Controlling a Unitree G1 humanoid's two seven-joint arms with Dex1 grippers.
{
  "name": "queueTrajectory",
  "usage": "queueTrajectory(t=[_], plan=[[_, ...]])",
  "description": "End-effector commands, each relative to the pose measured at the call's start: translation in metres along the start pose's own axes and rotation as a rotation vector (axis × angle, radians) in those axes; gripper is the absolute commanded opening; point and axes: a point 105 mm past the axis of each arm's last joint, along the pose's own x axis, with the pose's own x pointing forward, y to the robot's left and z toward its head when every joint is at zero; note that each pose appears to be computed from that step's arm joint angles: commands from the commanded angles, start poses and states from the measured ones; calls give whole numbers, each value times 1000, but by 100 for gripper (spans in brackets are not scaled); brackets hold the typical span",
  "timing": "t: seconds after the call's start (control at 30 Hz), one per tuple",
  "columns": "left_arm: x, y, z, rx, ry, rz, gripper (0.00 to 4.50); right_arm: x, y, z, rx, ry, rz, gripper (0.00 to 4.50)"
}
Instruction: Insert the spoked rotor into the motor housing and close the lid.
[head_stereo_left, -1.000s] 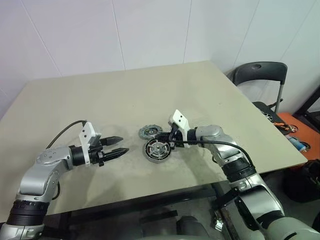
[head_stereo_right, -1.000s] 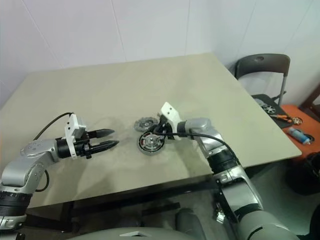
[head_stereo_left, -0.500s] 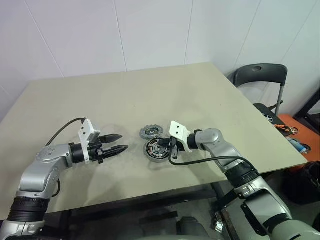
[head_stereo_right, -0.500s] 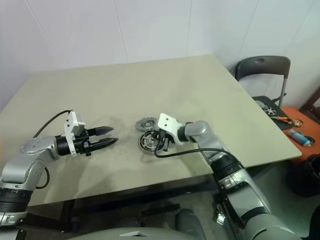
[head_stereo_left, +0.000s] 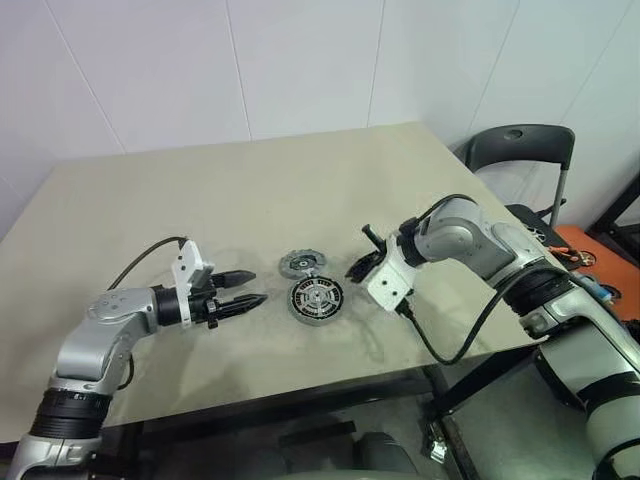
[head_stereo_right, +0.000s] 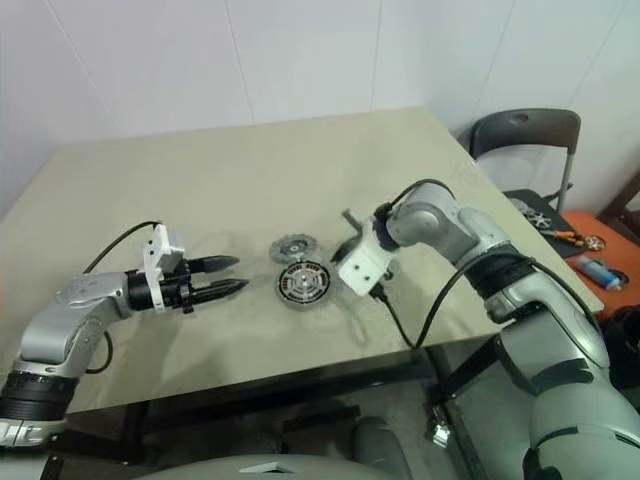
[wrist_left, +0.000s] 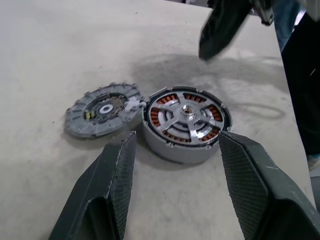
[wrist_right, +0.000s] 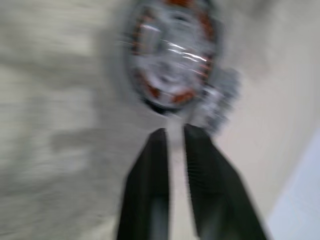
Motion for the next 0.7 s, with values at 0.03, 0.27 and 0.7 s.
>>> queueTrajectory(t=[0.03,0.27,0.7], plan=[[1,-3,9,36,-20,-6,279,-3,-9,-3,-95,38,25,195],[-5,-8,-1,20,0,14,279,9,-6,-2,-147,25,79,228],[-4,-15,-9,20,28,18,279,38,-7,14,-237,-34,110,228]])
